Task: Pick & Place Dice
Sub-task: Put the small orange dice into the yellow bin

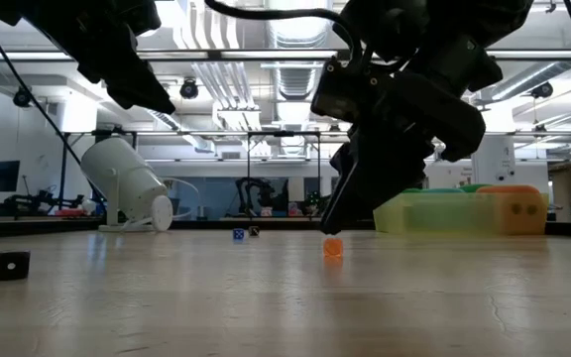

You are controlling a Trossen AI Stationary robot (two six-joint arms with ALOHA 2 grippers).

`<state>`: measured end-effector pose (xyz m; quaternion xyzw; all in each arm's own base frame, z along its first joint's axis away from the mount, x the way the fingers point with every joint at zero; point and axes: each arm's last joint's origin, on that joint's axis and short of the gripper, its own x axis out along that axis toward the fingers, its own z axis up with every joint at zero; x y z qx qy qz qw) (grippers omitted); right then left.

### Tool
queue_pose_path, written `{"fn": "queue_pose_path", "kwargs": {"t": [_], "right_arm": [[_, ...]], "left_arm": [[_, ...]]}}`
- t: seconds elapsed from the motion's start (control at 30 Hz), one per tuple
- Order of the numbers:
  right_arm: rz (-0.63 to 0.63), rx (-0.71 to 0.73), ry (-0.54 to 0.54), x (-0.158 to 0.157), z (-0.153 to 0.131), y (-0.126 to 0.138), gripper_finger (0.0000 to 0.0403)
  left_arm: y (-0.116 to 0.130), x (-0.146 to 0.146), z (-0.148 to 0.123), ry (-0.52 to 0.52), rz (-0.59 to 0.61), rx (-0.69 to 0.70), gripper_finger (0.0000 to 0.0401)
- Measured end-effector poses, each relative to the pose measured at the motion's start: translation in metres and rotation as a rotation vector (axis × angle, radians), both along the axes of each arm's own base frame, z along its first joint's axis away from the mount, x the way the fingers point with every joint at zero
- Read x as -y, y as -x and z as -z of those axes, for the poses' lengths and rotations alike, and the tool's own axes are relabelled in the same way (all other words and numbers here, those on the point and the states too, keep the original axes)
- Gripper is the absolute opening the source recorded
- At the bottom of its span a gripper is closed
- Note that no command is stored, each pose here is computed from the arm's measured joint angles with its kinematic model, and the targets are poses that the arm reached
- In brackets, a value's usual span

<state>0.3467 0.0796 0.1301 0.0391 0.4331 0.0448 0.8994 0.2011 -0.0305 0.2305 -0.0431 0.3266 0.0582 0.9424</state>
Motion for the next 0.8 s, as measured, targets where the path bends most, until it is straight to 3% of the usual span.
{"fn": "queue_pose_path", "kwargs": {"t": [0.8], "right_arm": [[0.043,-0.009,0.006,0.0031,0.0061,0.0010,0.0130]], "left_arm": [[-0.0003,0.0000,-0.0002,0.001,-0.001,0.004,0.0175]]}}
